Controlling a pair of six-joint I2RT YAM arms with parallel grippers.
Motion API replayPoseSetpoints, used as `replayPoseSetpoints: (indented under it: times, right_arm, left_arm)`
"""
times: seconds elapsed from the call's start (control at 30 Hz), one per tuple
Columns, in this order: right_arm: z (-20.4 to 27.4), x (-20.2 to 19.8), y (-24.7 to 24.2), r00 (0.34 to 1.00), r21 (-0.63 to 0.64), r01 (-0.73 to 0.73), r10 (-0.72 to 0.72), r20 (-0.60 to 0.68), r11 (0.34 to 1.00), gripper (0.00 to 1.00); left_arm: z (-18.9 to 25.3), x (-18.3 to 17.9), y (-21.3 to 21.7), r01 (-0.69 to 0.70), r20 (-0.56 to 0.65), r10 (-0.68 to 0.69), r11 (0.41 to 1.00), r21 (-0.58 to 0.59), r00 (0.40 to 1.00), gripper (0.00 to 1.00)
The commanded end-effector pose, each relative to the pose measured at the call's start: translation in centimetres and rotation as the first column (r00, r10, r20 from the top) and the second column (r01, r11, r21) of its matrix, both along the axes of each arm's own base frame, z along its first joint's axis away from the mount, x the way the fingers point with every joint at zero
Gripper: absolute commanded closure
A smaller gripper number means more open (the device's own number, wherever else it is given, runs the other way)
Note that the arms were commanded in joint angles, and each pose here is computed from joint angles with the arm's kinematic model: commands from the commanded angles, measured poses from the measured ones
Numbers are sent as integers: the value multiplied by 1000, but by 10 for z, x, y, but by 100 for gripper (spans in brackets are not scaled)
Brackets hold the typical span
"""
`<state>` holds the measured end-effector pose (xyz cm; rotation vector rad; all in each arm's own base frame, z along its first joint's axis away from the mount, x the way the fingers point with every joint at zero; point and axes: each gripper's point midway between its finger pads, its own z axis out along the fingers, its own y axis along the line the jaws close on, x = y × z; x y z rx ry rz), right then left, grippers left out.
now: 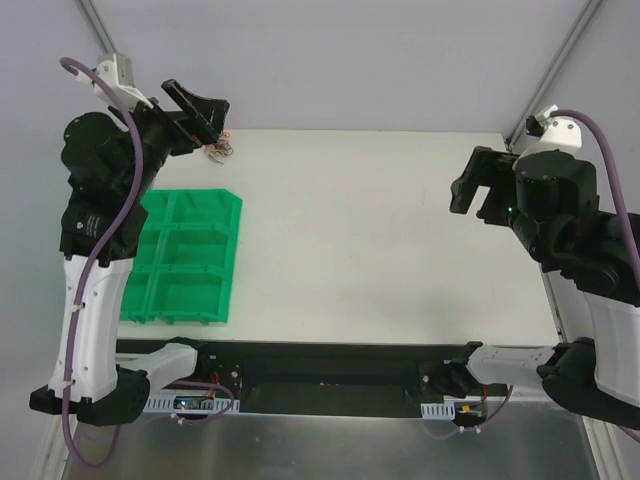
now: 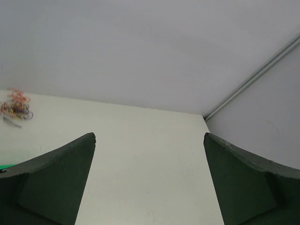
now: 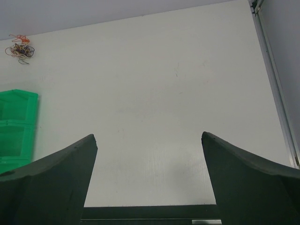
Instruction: Untangle the cables
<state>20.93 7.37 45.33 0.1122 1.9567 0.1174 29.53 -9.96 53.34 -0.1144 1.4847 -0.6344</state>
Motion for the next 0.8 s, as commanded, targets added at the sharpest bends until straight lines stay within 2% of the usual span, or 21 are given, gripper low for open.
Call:
replayPoseSetpoints:
  times: [0.0, 0.17, 0.27, 0.33, 0.43, 0.6, 0.7, 0.77]
  right_arm:
    - [-57, -37, -19, 973, -90, -23, 1, -229, 996, 4]
    - [-97, -61, 2, 926, 30, -76, 82, -369, 997, 4]
    - [-115, -72, 10, 902, 134, -17, 73, -425, 991, 4]
    - [-126, -79, 17, 887, 184, -18, 100, -451, 983, 4]
    - [-132, -84, 21, 884, 229, -16, 121, -452, 973, 4]
    - [-119, -71, 26, 926, 251, -116, 196, -323, 961, 4]
    - [-106, -54, 19, 954, 198, -108, 158, -256, 974, 4]
    - [-104, -44, 16, 955, 180, -63, 111, -273, 982, 4]
  left_arm:
    - [-55, 29, 7, -88, -214, 63, 990, -112, 975, 1]
    - [-95, 51, 5, -90, -347, 25, 981, -173, 937, 1]
    - [-124, 68, 11, -120, -456, -23, 952, -281, 890, 1]
    - [-146, 81, 13, -145, -508, -21, 948, -285, 861, 1]
    - [-157, 110, 20, -138, -486, 25, 971, -198, 874, 1]
    - [-179, 166, 54, -236, -478, 195, 971, -25, 857, 1]
    - [-205, 207, 66, -237, -485, 212, 971, 9, 848, 2]
    - [-230, 241, 70, -225, -515, 202, 974, 18, 833, 5]
